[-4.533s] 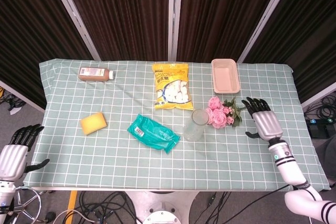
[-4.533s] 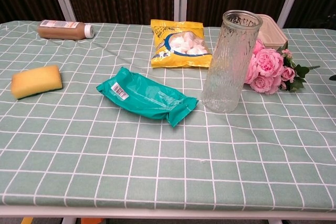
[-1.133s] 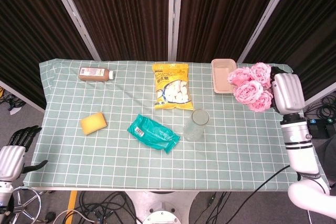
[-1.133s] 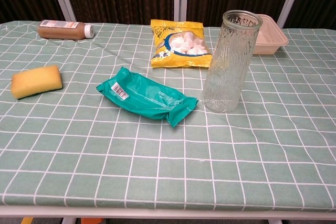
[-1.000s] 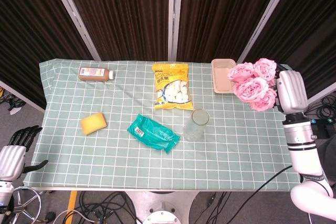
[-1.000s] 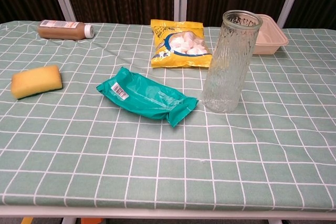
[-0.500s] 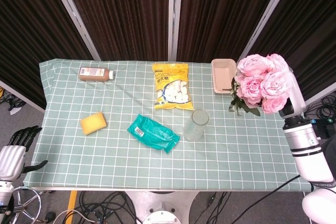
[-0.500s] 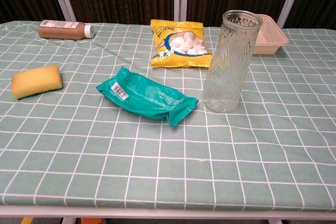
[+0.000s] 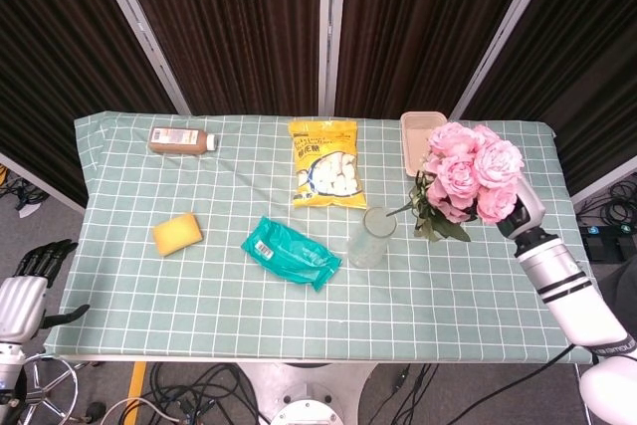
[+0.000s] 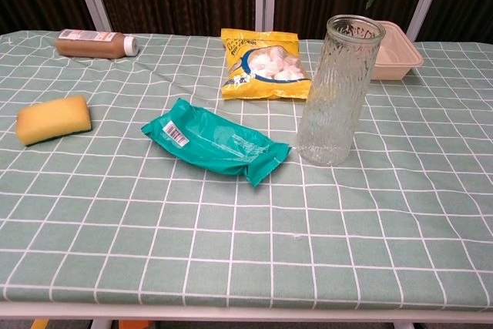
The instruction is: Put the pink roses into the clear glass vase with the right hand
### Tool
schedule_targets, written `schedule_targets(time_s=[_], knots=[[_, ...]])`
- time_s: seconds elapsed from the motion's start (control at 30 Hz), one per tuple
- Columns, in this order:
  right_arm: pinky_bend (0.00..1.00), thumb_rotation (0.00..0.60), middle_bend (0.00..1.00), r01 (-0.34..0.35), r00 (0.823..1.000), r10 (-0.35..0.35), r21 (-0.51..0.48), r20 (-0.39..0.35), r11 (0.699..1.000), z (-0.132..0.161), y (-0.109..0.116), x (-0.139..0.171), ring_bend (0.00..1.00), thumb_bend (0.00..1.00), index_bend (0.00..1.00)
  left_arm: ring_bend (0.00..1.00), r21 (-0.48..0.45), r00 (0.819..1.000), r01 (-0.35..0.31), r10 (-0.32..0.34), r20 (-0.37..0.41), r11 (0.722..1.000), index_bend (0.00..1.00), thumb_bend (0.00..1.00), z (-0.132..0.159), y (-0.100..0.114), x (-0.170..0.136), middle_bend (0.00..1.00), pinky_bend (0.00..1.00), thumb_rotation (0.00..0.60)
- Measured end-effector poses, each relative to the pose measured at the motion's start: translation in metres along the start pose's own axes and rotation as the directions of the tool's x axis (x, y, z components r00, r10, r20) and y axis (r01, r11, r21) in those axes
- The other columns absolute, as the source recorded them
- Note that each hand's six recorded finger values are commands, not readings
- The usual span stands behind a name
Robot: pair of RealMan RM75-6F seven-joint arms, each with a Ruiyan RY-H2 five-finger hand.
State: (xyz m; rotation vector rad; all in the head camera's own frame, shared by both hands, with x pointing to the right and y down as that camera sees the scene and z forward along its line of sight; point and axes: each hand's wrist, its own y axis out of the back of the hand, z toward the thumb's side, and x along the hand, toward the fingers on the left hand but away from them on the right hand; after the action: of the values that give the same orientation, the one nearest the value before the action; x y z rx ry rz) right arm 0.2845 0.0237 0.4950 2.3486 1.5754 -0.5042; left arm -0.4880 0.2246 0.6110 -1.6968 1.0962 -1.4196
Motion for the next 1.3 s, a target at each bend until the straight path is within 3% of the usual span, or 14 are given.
schedule_targets(time_s=[0.5,0.83,0.97,1.03,1.17,1.3], knots=[[0.52,0.6,0.55,-0.034,0.989,0.032,0.014,0.145,0.999,-0.062,-0.012,-0.032,0.39,0.28,0.72,0.07,-0.022,1.0,-0.003,0.003,-0.013,1.0,0.11,0.06,-0.008,0.001,-0.002,0.09,0.12,0.6],[0.5,0.6,0.54,-0.1,0.979,0.099,-0.003,0.177,0.995,-0.095,-0.031,-0.052,0.35,0.26,0.7,0.07,-0.02,1.0,-0.015,0.015,-0.013,1.0,0.11,0.06,-0.01,0.006,-0.002,0.09,0.12,0.6],[0.42,0.6,0.52,-0.123,0.977,0.12,0.003,0.175,0.992,-0.097,-0.036,-0.053,0.29,0.22,0.65,0.07,-0.022,1.0,-0.016,0.016,-0.012,1.0,0.11,0.06,-0.01,0.006,-0.003,0.09,0.12,0.6],[0.32,0.6,0.49,-0.132,0.977,0.128,0.014,0.171,0.991,-0.097,-0.037,-0.053,0.23,0.19,0.6,0.07,-0.022,1.0,-0.018,0.018,-0.012,1.0,0.11,0.06,-0.01,0.006,-0.003,0.09,0.12,0.6],[0.06,0.6,0.35,-0.161,0.976,0.151,0.054,0.155,0.986,-0.094,-0.04,-0.051,0.08,0.11,0.42,0.07,-0.022,1.0,-0.02,0.02,-0.011,1.0,0.11,0.06,-0.01,0.007,-0.003,0.09,0.12,0.6],[0.0,0.6,0.18,-0.185,0.975,0.169,0.106,0.143,0.977,-0.092,-0.039,-0.048,0.0,0.08,0.25,0.07,-0.021,1.0,-0.018,0.018,-0.009,1.0,0.11,0.06,-0.01,0.007,-0.003,0.09,0.12,0.6]])
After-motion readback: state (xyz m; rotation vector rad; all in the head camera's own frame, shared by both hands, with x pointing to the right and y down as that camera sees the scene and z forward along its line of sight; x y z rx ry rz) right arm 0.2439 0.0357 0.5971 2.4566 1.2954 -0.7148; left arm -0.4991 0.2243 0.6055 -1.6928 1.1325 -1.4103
